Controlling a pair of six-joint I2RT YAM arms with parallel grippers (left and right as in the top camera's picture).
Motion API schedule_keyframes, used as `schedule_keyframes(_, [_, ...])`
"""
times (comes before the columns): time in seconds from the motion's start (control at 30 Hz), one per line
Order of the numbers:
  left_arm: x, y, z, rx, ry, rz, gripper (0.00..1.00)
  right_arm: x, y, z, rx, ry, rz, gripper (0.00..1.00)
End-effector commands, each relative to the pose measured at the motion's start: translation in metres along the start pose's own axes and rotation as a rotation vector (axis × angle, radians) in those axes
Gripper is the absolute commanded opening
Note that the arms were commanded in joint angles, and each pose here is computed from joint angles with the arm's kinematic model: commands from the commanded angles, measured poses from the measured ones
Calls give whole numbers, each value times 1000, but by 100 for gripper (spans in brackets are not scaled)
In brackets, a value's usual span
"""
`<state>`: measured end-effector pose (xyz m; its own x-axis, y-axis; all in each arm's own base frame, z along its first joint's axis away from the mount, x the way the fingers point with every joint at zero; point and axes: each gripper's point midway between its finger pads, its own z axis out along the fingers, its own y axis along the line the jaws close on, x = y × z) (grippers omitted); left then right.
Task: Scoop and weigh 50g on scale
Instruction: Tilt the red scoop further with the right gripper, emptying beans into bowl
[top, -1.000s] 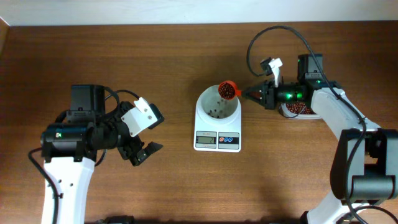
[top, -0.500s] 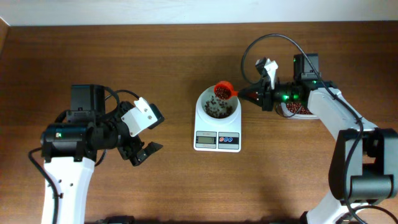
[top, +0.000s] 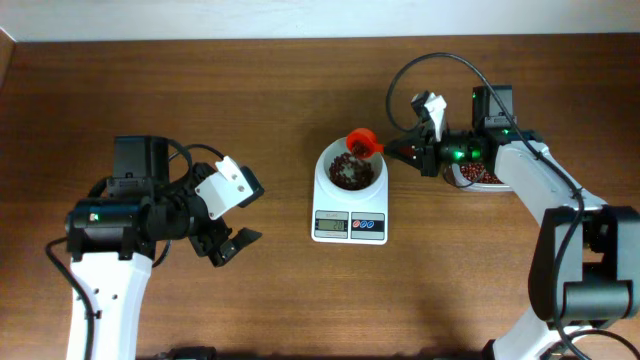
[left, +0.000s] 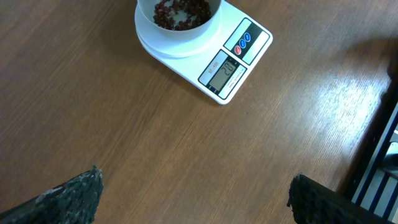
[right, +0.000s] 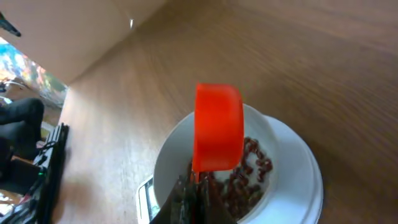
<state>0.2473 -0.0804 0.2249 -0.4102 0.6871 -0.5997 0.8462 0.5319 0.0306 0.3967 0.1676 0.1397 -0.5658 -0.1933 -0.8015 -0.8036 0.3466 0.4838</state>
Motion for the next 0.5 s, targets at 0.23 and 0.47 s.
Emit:
schedule_keyframes(0.23, [-6,-1,-4,0,-26,-3,99,3,-14,1,81,32,61,4])
schedule_keyframes(0.47, [-6,-1,-4,-1,-26,-3,99,-7,1,2,-11,-14,-108,4])
